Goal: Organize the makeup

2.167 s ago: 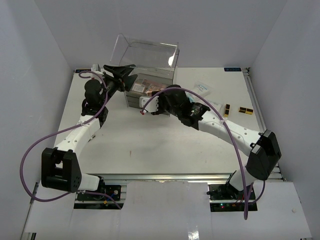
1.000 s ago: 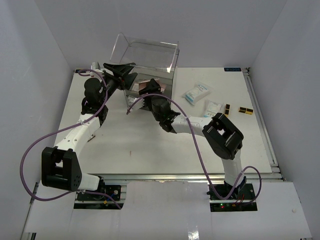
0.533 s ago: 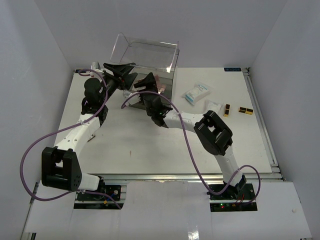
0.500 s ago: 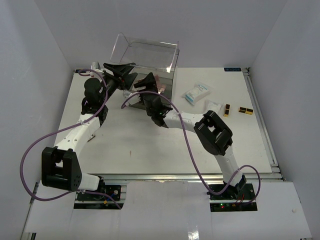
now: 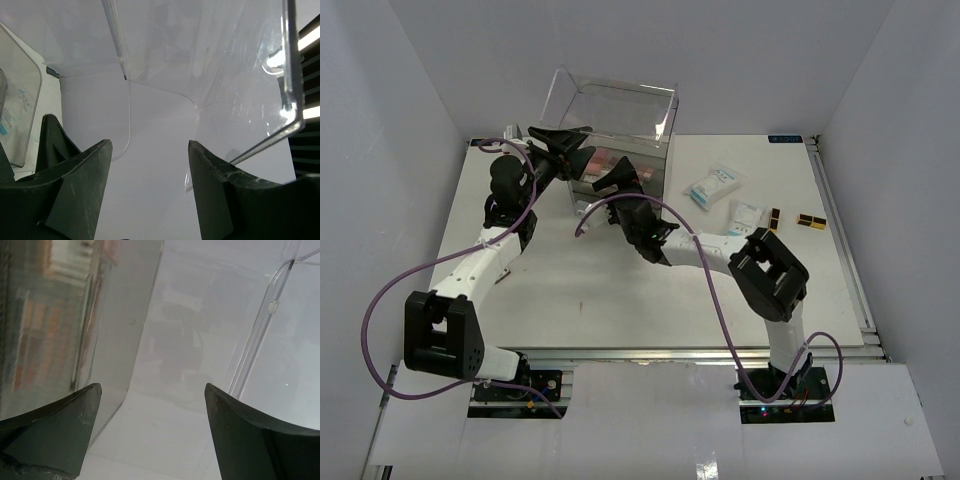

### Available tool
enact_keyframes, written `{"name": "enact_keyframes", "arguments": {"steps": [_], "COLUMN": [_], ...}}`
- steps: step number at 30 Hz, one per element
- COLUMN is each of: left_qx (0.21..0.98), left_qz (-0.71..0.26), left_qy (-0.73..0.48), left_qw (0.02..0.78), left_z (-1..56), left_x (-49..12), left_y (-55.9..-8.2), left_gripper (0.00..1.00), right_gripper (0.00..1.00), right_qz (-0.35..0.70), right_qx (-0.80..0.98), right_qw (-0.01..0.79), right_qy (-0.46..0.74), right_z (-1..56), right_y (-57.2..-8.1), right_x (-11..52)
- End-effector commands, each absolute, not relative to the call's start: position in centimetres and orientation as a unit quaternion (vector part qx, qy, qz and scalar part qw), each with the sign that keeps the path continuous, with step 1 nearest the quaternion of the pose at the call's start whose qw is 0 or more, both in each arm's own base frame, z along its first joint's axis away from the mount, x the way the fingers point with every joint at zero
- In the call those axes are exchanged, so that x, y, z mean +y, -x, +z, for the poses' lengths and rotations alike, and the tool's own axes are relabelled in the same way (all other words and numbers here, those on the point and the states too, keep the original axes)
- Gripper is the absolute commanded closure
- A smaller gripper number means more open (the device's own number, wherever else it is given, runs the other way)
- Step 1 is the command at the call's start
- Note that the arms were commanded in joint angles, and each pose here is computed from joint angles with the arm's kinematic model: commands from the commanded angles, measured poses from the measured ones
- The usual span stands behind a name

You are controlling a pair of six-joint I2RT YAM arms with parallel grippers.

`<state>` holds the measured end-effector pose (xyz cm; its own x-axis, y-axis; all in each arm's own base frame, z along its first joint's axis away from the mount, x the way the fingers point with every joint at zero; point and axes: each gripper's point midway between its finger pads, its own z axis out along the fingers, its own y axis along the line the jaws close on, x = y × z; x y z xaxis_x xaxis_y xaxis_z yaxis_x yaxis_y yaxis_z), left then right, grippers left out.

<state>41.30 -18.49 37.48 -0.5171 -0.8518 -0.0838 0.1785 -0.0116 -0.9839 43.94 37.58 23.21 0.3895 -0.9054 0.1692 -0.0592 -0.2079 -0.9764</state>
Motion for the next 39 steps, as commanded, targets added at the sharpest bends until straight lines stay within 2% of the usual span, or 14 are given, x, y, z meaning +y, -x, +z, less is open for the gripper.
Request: {"name": "enact_keyframes", "arguments": {"steps": [1, 7, 13, 32, 39], "left_qx": [0.561, 0.562, 0.562, 0.581, 0.6], "left_qz": [-0.666, -0.664, -0.664, -0.65, -0.63], "left_qy": [0.263, 0.264, 0.266, 0.281, 0.294], "left_qw": [0.416, 0.416, 0.415, 0.401, 0.395], "left_z": [40.5, 40.3, 39.9, 36.6, 33.0], "left_x": [-18.5, -18.4, -18.4, -18.2, -17.9], "left_y": [-40.8, -40.6, -40.3, -39.5, -38.9], "left_gripper": [0.27, 0.27, 0.27, 0.26, 0.26], "right_gripper": [0.1, 0.09, 0.05, 0.04, 0.04], "right_qz": [-0.387, -0.28, -0.233, -0.307, -0.309], "right_qx": [0.326, 0.325, 0.386, 0.38, 0.377], "right_qw": [0.52, 0.509, 0.589, 0.674, 0.68], "right_qy": [0.688, 0.746, 0.671, 0.554, 0.548], "right_z": [24.9, 24.8, 30.8, 40.2, 40.8], "right_y": [-39.8, -34.2, -32.5, -35.5, -35.3], "right_x": [37.0, 35.9, 33.8, 31.8, 31.3]}}
